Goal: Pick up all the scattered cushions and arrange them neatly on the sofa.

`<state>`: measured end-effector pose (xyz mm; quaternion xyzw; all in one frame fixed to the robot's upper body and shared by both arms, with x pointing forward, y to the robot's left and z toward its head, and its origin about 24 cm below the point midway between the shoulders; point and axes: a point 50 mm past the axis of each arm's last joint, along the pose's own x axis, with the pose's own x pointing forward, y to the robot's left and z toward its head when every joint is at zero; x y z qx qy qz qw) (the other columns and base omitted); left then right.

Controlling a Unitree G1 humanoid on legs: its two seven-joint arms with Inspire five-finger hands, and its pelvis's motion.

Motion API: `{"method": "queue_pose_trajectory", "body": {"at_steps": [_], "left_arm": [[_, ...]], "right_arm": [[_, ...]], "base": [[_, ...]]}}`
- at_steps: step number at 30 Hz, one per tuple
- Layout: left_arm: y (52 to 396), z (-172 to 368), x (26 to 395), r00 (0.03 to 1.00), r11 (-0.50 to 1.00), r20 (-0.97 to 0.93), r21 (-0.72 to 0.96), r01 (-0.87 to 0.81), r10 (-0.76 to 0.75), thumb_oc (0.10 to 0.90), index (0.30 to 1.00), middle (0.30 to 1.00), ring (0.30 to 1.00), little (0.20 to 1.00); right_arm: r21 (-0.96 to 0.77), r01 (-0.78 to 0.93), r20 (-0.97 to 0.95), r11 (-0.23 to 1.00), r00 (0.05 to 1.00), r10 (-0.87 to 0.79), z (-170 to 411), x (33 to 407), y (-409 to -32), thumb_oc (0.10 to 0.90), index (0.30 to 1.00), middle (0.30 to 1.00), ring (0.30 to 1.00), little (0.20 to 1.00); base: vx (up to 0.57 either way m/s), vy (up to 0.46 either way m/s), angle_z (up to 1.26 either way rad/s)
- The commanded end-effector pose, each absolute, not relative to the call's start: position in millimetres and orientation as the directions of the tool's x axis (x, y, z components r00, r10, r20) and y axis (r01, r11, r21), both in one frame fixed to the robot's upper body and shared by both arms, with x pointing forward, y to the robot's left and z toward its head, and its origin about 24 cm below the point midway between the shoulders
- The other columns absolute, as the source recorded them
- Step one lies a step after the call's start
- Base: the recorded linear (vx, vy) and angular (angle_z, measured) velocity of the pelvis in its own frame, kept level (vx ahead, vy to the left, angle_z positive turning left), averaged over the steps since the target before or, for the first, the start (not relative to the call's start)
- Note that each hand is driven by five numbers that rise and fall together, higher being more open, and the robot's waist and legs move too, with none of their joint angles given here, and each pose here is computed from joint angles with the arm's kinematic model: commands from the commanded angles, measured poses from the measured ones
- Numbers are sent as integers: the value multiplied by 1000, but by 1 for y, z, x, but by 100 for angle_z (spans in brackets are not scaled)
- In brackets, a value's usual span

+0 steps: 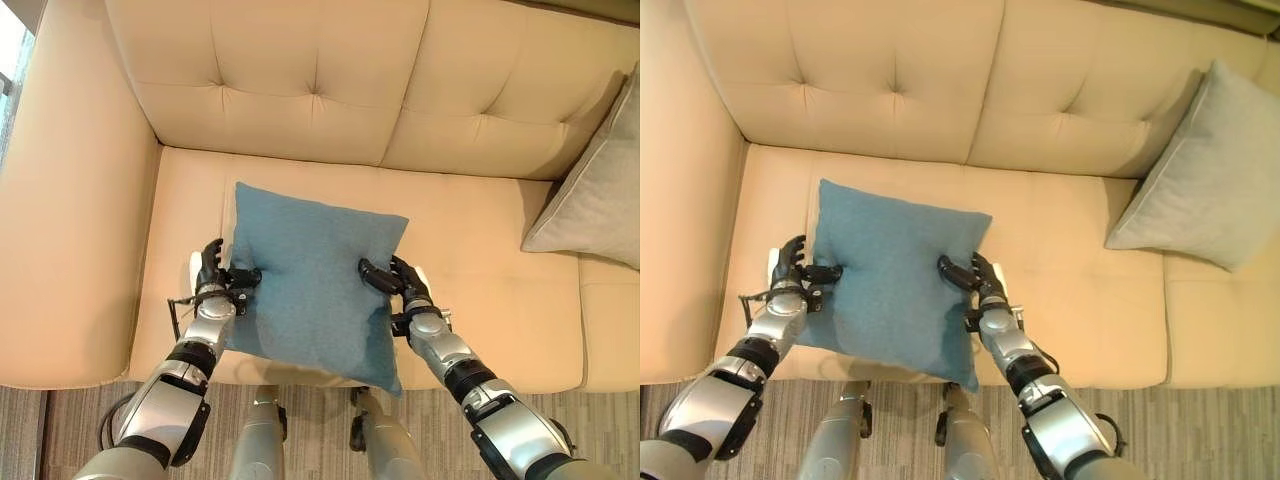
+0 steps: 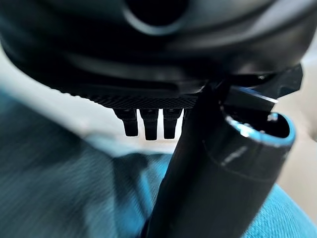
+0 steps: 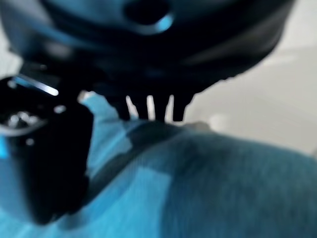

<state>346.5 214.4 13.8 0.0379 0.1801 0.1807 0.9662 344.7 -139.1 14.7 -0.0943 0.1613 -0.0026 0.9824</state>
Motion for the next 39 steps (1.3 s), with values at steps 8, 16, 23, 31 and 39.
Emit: {"method": "queue_pose_trajectory", "body": {"at_steps": [8, 16, 23, 31, 39], "left_arm": [[104, -27, 323, 859, 903, -511, -357, -240, 27, 400, 300, 300, 300, 300], [111, 23, 356, 951, 970, -308, -221, -97, 25, 400, 300, 300, 300, 300], [128, 170, 400, 972, 990, 208, -112, -89, 111, 400, 300, 300, 300, 300], [114, 318, 373, 725, 993, 686, -118, 26, 62, 400, 300, 300, 300, 300], [106, 345, 360, 627, 967, 757, -256, 20, 187, 400, 300, 300, 300, 300]], "right_arm": [[100, -283, -284, 954, 911, 300, 9, 316, -56, 400, 300, 300, 300, 300], [-80, -195, -173, 978, 968, 179, 37, 339, -86, 400, 300, 300, 300, 300], [-284, 137, 227, 949, 971, -73, 149, 386, -142, 400, 300, 300, 300, 300], [-301, 434, 688, 849, 715, -122, 300, 377, -171, 400, 300, 300, 300, 300], [-286, 689, 878, 666, 467, -106, 360, 360, -171, 400, 300, 300, 300, 300]], "base": [[58, -27, 0], [8, -30, 2], [-6, -27, 7], [3, 2, 3], [-26, -1, -2]]}}
